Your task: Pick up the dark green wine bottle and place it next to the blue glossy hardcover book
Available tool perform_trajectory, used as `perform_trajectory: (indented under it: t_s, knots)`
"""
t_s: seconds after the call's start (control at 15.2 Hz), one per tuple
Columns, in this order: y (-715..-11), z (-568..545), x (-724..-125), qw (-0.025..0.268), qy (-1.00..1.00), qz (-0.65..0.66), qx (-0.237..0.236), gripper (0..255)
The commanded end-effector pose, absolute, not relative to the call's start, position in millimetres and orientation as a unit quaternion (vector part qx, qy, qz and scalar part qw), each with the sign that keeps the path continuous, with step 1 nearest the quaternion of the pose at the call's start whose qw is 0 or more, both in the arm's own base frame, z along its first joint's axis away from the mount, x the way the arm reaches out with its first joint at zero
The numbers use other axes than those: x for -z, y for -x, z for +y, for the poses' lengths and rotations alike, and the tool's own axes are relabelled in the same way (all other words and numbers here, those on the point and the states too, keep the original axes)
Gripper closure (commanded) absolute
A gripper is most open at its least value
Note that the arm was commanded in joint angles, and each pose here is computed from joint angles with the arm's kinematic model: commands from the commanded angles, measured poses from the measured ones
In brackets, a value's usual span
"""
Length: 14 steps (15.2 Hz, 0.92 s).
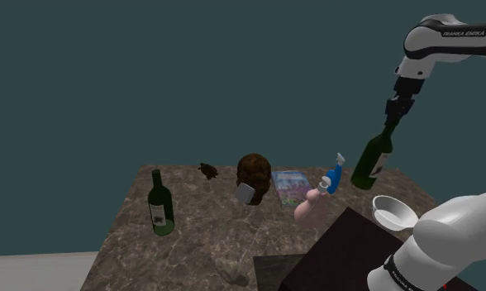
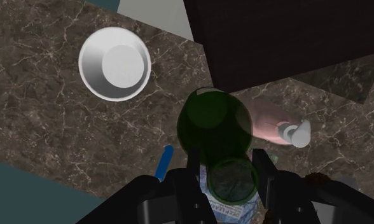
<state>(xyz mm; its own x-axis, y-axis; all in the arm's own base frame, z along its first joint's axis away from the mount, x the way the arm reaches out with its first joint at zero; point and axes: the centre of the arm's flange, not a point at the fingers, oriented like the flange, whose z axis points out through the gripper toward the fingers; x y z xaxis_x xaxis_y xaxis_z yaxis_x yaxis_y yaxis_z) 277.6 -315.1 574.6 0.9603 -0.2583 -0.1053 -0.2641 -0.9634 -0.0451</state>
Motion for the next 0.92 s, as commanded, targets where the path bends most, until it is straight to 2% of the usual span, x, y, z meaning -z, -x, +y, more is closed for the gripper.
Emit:
perform_trajectory:
  t_s: [0.0, 0.86]
  knots:
    - [-276.9, -314.9, -563.5, 0.029, 0.99, 0.132, -0.049, 255]
    - [-276.9, -314.9, -494.9, 0.029, 0.99, 0.132, -0.049, 255]
